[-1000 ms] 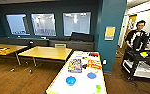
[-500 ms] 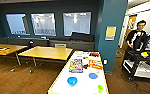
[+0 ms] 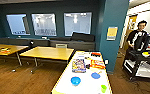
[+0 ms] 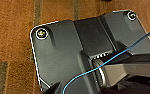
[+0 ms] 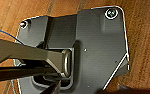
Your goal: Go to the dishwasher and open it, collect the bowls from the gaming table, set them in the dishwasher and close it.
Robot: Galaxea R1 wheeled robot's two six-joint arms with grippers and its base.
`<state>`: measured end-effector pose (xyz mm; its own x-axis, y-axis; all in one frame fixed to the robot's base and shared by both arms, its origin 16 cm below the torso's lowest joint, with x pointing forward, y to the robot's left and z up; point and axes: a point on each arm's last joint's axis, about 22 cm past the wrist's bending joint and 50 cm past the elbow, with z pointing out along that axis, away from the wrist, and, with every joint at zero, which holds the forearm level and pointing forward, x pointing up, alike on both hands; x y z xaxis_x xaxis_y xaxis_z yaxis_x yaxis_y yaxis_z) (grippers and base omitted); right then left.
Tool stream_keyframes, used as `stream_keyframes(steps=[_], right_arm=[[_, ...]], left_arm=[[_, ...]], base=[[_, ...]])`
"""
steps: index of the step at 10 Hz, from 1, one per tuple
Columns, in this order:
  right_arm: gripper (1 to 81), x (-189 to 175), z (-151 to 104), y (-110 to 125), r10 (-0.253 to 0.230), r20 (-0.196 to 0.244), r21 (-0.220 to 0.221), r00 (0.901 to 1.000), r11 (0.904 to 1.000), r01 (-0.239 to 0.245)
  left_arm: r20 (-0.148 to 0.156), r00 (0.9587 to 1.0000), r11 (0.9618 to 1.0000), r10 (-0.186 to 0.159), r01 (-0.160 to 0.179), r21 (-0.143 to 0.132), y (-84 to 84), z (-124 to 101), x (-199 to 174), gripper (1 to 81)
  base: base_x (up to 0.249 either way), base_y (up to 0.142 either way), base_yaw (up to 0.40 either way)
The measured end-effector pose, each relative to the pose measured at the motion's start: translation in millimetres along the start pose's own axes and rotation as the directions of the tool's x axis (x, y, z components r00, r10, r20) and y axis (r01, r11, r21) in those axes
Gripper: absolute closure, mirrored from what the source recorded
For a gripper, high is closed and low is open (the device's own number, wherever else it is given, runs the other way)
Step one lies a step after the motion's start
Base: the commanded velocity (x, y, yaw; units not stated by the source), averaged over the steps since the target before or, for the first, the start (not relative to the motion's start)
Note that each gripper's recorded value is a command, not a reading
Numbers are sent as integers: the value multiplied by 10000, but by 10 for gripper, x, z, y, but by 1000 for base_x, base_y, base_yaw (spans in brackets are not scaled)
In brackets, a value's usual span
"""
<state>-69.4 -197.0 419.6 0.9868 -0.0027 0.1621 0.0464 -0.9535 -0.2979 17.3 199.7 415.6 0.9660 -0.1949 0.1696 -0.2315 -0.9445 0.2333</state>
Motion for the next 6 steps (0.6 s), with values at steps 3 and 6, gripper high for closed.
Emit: stream_keyframes(steps=[3, 6], right_arm=[[10, -3, 5, -19, 4, 3, 23, 10000, 10000, -4], [10, -6, -3, 11, -6, 9, -16, 10000, 10000, 6]], left_arm=[[2, 10000, 10000, 2, -2, 21, -15, -3, -5, 10], [1, 10000, 10000, 0, 0, 9, -7, -2, -4, 10]], base=[[0, 101, 0], [0, 101, 0]])
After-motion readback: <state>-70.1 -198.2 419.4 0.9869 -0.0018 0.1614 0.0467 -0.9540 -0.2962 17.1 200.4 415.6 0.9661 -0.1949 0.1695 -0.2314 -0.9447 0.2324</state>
